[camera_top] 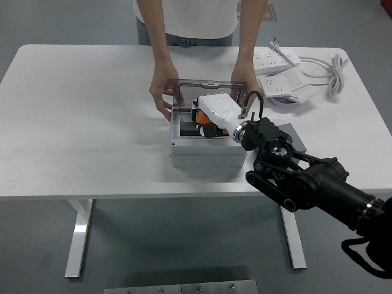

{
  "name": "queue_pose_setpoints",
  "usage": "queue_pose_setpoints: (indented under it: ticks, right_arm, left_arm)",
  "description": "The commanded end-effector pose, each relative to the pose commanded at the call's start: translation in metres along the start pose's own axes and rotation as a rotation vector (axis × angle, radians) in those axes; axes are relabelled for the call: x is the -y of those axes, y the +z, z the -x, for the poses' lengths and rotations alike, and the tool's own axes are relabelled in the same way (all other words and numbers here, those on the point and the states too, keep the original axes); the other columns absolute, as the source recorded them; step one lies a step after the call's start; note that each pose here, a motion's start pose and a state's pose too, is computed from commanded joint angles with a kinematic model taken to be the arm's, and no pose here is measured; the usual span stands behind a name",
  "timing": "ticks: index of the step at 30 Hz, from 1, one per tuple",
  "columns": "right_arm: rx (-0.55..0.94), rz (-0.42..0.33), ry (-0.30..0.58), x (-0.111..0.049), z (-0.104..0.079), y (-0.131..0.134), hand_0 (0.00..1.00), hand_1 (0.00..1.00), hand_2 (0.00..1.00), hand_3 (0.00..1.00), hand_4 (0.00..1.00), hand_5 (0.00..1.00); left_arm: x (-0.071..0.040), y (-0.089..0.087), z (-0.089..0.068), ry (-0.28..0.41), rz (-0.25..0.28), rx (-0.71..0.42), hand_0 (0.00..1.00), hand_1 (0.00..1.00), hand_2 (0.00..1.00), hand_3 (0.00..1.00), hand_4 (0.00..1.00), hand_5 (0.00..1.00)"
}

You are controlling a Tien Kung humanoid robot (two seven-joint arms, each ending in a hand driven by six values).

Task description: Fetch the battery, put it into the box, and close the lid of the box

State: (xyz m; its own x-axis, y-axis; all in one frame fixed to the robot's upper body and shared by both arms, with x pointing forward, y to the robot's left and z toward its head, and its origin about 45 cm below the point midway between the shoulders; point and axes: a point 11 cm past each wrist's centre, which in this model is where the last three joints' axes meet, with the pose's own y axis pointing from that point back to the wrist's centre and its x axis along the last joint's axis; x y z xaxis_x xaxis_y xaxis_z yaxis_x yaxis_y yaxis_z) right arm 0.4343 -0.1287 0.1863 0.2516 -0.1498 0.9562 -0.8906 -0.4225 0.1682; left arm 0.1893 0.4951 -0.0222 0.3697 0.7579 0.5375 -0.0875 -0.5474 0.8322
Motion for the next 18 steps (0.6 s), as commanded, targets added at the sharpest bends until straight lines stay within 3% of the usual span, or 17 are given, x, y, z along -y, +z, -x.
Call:
queue_pose_setpoints:
  ticks: [5, 6, 11, 12, 18]
  right_arm:
    - [0.026, -0.007, 0.002, 0.0001, 0.0012, -0.0026, 0.110, 0.209, 0.361, 0.556, 0.261, 0.002]
    - [0.029, -0.007, 0.003, 0.0001, 0.0012, -0.0027, 0.107, 0.227, 0.370, 0.541, 0.484, 0.002]
    - [0.042, -0.010, 0.010, 0.0004, 0.0007, -0.0038, 0.107, 0.227, 0.370, 0.541, 0.484, 0.002]
    - [0.043, -0.011, 0.011, 0.0005, 0.0006, -0.0039, 0.106, 0.243, 0.373, 0.541, 0.561, 0.048]
    - [0.056, -0.012, 0.012, 0.0006, 0.0010, -0.0034, 0.103, 0.247, 0.377, 0.540, 0.589, 0.073]
  left_arm:
    - [-0.0001, 0.0004, 0.0006, -0.002, 0.000, 0.002, 0.632, 0.698, 0.573, 0.541, 0.500, 0.002]
    - [-0.0002, 0.0005, 0.0007, -0.002, 0.000, 0.002, 0.632, 0.698, 0.573, 0.541, 0.500, 0.002]
    - [-0.0004, 0.0011, 0.0009, -0.003, 0.001, 0.004, 0.632, 0.698, 0.573, 0.541, 0.500, 0.002]
    - [-0.0004, 0.0011, 0.0008, -0.003, 0.001, 0.004, 0.632, 0.698, 0.573, 0.541, 0.500, 0.002]
    - [-0.0005, 0.0013, 0.0005, -0.003, 0.000, 0.006, 0.632, 0.698, 0.573, 0.541, 0.500, 0.002]
